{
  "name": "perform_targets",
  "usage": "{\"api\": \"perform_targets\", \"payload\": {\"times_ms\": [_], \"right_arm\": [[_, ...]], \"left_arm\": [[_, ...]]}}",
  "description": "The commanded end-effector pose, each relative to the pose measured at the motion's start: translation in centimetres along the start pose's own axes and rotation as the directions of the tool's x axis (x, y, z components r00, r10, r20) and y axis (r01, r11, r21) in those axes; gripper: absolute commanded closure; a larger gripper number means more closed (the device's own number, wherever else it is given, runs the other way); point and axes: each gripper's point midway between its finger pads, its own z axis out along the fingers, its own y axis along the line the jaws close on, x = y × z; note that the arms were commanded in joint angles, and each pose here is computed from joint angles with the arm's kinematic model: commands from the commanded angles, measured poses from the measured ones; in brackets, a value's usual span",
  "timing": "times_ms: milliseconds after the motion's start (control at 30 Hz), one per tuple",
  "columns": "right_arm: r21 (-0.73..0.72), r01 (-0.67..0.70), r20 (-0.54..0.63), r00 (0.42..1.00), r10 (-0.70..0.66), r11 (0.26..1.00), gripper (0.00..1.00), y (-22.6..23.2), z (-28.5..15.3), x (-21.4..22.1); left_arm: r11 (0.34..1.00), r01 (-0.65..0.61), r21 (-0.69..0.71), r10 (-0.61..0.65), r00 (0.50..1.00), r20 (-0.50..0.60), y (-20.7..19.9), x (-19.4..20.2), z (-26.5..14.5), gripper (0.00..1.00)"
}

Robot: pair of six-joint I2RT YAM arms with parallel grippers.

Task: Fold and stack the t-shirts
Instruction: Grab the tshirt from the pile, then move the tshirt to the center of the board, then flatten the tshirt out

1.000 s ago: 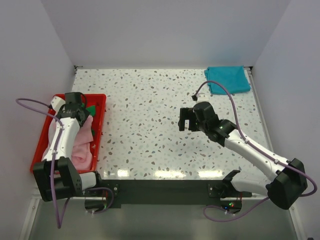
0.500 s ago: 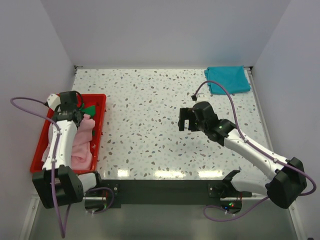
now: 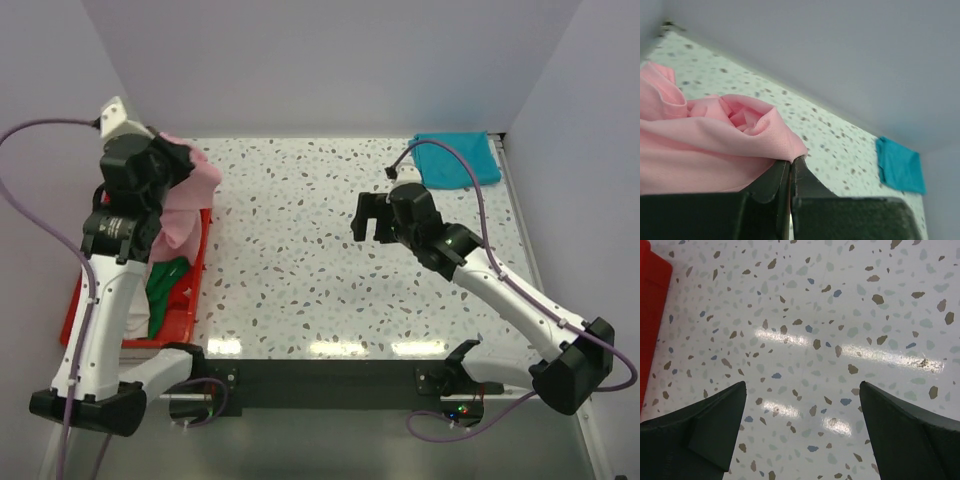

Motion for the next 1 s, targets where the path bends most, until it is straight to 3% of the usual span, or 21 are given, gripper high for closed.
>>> {"api": "perform_targets", "payload": {"times_ms": [0,233,367,467,500,567,600,700,833,967], "right_arm": [[-0.002,-0.011,0.099,0.995,0.011,1.000,0.01,0.5,-2.0,-3.8],[0.036,-0.031,0.190,0.982,0.023,0.999,0.01,-0.6,-5.1,-6.2],[0.092,-0.032,0.219,0.976,0.011,0.995,0.01,-1.8,-5.8,-6.8],[0.122,-0.012,0.192,0.981,-0.011,0.993,0.01,-2.1,-5.0,-6.2],[0.130,-0.009,0.179,0.984,-0.015,0.992,0.01,-2.2,-4.7,-5.9],[0.155,0.006,0.124,0.992,-0.025,0.988,0.01,-2.6,-3.5,-4.5],[0.163,0.011,0.094,0.995,-0.026,0.987,0.01,-2.7,-2.9,-3.6],[0.214,0.027,0.007,1.000,-0.029,0.976,0.01,-4.0,-1.4,-0.5],[0.278,0.030,-0.079,0.997,-0.008,0.960,0.01,-6.0,-0.7,3.5],[0.356,0.025,-0.139,0.990,0.027,0.934,0.01,-8.6,-0.8,7.8]], "left_arm": [[0.974,-0.046,0.223,0.040,0.999,0.031,-8.9,-1.0,-2.0,1.00],[0.885,-0.076,0.459,0.111,0.993,-0.050,-20.6,5.4,-7.1,1.00],[0.870,-0.047,0.490,0.106,0.990,-0.093,-21.9,7.9,-7.3,1.00],[0.909,-0.064,0.411,0.141,0.977,-0.159,-19.7,11.3,-4.1,0.98],[0.922,-0.049,0.383,0.153,0.958,-0.245,-17.6,14.0,-2.1,0.93],[0.930,-0.033,0.366,0.147,0.946,-0.288,-15.6,16.9,0.0,0.66],[0.942,-0.042,0.334,0.171,0.915,-0.367,-12.3,20.5,1.5,0.45],[0.959,-0.025,0.281,0.164,0.859,-0.486,-7.4,25.2,3.5,0.28],[0.960,-0.052,0.275,0.188,0.847,-0.497,-5.0,26.3,3.0,0.28],[0.956,-0.092,0.278,0.232,0.816,-0.529,-3.6,27.3,2.1,0.35]]}}
